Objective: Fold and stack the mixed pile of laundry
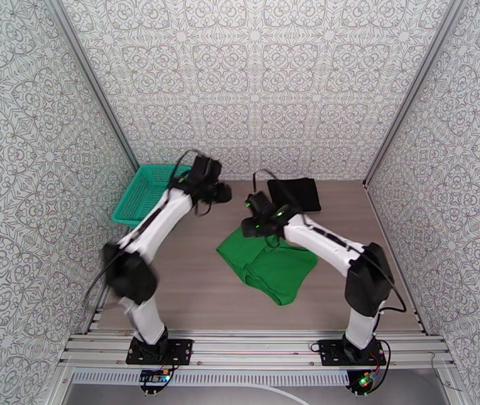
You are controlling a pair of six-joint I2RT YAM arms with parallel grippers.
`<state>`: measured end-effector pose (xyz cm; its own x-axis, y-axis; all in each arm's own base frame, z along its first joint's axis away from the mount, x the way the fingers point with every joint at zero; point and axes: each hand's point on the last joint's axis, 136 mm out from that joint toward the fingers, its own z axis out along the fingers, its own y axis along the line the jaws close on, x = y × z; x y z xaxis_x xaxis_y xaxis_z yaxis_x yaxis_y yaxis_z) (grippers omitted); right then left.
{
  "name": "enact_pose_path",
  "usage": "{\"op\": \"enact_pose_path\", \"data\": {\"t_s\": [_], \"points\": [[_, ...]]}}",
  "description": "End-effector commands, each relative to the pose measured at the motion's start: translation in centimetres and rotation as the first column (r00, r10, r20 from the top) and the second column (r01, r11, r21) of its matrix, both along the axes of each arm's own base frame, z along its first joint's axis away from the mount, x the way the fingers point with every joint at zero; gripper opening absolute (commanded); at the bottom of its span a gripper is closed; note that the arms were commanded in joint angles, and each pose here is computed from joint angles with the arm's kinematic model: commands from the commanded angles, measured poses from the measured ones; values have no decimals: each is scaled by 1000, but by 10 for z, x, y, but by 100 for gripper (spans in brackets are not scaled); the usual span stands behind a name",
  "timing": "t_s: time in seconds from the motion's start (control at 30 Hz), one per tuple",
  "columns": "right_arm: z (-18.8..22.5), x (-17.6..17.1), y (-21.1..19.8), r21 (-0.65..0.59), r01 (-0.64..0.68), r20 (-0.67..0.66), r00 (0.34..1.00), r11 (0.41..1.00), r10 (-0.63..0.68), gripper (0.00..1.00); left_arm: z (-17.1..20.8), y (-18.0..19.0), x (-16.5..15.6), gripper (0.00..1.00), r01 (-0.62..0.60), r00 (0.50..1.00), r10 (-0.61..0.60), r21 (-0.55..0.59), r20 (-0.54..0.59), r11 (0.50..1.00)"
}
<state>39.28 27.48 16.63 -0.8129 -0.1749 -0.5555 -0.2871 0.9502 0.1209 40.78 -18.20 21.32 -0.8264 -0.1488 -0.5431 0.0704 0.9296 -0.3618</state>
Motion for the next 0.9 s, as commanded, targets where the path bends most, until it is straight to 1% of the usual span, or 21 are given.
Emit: {"op": "enact_pose_path", "data": {"t_s": [0.0, 0.03, 0.07, 0.13, 0.2, 0.3, 0.4, 0.47, 0.53, 0.6, 0.63, 0.67, 0.73, 0.87], "points": [[-36, 12, -23, -117, -162, -80, 985, 980, 153, 67, -104, -2, -52, 25, -102, 968, 95, -16, -232, 995], [-41, 20, -23, -131, -185, -81, 981, 974, 176, 72, -118, -4, -62, 24, -113, 964, 104, -25, -247, 993], [-47, 28, -24, -144, -201, -87, 978, 969, 190, 73, -130, -9, -70, 23, -119, 960, 106, -37, -259, 992], [-60, 41, -24, -168, -223, -101, 973, 960, 208, 73, -149, -16, -77, 20, -120, 952, 100, -52, -291, 991], [-75, 51, -27, -183, -220, -121, 972, 958, 200, 70, -167, -22, -79, 17, -114, 942, 98, -32, -320, 993], [-101, 56, -29, -177, -202, -174, 970, 963, 172, 61, -192, -30, -78, 11, -91, 922, 85, 3, -377, 996], [-127, 47, -29, -154, -173, -222, 965, 973, 136, 52, -208, -29, -72, 9, -81, 913, 88, 36, -397, 996], [-142, 39, -33, -143, -133, -254, 963, 981, 93, 41, -214, -26, -63, 9, -74, 910, 91, 58, -404, 996], [-151, 31, -40, -142, -71, -273, 962, 987, 30, 32, -217, -21, -51, 9, -68, 910, 93, 74, -404, 995], [-157, 23, -49, -149, 12, -283, 958, 989, -54, 24, -218, -15, -36, 8, -62, 911, 94, 92, -402, 994], [-159, 18, -56, -159, 73, -285, 951, 985, -117, 20, -218, -12, -25, 8, -55, 914, 90, 99, -396, 994], [-160, 13, -62, -161, 136, -284, 942, 978, -178, 20, -217, -8, -14, 8, -49, 916, 89, 110, -392, 993], [-163, 3, -66, -124, 245, -280, 921, 961, -271, 21, -215, -3, 9, 8, -36, 921, 81, 124, -382, 992], [-162, -13, -62, 20, 437, -271, 868, 899, -416, 22, -209, -3, 57, 8, -8, 932, 48, 113, -358, 994]]}}
